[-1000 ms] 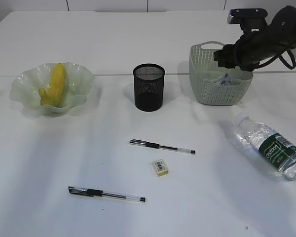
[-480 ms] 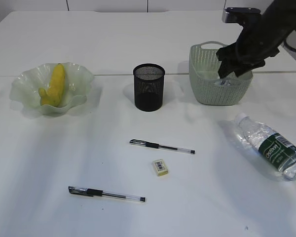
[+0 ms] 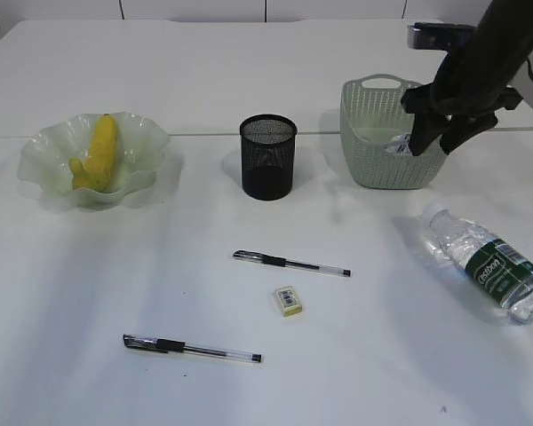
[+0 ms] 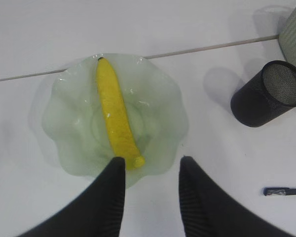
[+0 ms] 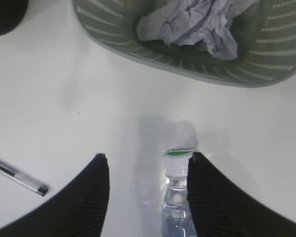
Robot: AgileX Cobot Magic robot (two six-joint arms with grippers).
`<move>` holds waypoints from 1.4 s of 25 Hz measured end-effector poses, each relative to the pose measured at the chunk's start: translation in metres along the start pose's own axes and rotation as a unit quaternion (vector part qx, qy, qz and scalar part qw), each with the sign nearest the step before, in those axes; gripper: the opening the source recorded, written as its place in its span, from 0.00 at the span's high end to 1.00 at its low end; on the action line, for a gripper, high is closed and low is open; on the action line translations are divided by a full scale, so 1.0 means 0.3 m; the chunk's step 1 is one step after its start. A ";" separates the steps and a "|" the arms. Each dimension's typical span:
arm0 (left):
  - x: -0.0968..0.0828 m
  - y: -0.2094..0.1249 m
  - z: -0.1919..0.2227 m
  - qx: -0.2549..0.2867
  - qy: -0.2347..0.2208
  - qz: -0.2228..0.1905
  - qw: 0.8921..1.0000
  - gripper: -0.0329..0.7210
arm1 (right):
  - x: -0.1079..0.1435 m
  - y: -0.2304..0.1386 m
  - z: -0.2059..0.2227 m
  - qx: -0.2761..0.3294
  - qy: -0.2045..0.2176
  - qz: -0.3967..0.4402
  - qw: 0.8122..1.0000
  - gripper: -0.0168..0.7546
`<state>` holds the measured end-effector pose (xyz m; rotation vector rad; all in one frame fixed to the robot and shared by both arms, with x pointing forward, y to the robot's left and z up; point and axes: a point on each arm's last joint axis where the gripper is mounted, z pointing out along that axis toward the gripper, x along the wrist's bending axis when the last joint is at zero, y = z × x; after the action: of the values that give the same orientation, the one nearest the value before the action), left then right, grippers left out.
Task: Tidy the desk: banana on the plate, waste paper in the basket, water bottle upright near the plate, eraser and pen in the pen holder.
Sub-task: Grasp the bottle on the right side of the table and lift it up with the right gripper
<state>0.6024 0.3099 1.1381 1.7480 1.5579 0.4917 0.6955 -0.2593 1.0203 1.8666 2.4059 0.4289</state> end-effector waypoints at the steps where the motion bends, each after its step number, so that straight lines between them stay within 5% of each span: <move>1: 0.000 0.000 0.000 0.000 0.000 0.000 1.000 0.62 | -0.003 -0.001 0.000 0.002 -0.005 0.005 1.000 0.48; 35: -0.004 -0.011 0.000 0.017 -0.006 0.001 1.000 0.62 | -0.011 -0.170 0.068 0.101 -0.032 0.014 0.994 0.48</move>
<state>0.6000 0.3088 1.1360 1.7758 1.5645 0.4562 0.6531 -0.2704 0.9871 1.9600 2.4650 0.1298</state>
